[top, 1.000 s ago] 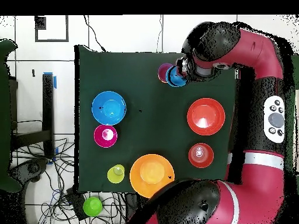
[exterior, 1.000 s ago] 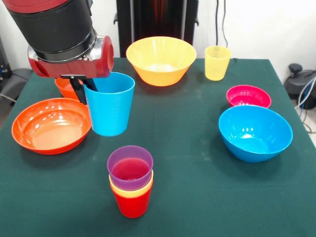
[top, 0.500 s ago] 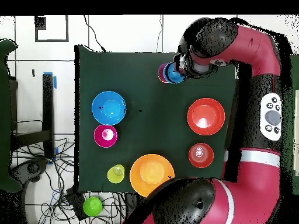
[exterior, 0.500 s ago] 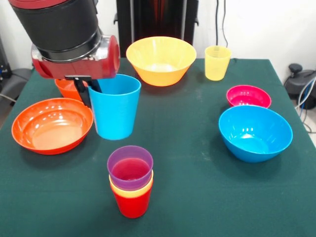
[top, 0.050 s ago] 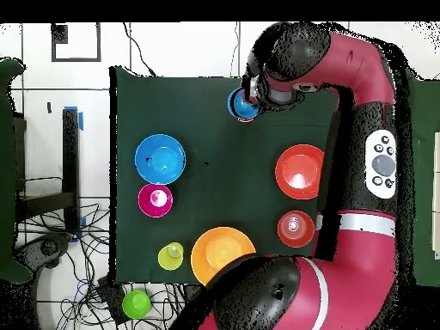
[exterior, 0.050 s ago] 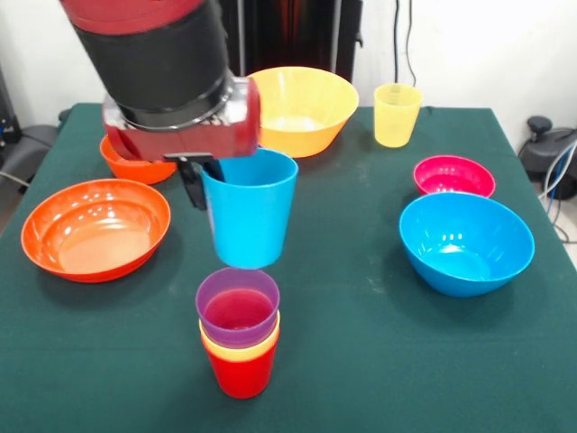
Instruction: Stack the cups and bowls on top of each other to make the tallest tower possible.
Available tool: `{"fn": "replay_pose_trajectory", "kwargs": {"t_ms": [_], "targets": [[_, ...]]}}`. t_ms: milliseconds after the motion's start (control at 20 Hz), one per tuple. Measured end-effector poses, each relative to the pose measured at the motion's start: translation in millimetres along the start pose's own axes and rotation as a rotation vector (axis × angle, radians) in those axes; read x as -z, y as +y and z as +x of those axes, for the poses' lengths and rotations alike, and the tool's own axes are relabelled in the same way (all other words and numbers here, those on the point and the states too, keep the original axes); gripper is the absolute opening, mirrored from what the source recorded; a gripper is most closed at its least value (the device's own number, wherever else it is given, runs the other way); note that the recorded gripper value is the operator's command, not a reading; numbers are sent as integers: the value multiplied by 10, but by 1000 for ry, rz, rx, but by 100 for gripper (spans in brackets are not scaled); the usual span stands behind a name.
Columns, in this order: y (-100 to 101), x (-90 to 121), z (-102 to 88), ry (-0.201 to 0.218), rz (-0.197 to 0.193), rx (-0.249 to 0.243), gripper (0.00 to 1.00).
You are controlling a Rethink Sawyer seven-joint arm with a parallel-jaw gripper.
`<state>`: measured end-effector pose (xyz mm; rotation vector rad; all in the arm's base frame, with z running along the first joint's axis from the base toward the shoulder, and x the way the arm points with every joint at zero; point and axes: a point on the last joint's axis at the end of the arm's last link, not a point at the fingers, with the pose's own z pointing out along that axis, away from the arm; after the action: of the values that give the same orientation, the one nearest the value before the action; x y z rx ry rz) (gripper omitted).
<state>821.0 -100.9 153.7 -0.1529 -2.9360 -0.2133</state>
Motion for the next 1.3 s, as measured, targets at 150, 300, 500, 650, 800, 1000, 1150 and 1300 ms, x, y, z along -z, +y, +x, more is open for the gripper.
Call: {"fn": "replay_pose_trajectory", "kwargs": {"t_ms": [150, 300, 500, 650, 800, 1000, 1150, 1300], "targets": [[71, -65, -28, 2, -8, 8, 0], [84, -114, -39, 6, -14, 9, 0], [67, -150, -56, 6, -16, 5, 0], [29, -158, -98, -4, -18, -2, 0], [-11, -140, -141, -17, -19, -10, 0], [-61, -72, -195, -39, -17, -20, 0], [-85, -28, -219, -51, -16, -25, 0], [-93, -14, -224, -54, -16, -26, 0]]}}
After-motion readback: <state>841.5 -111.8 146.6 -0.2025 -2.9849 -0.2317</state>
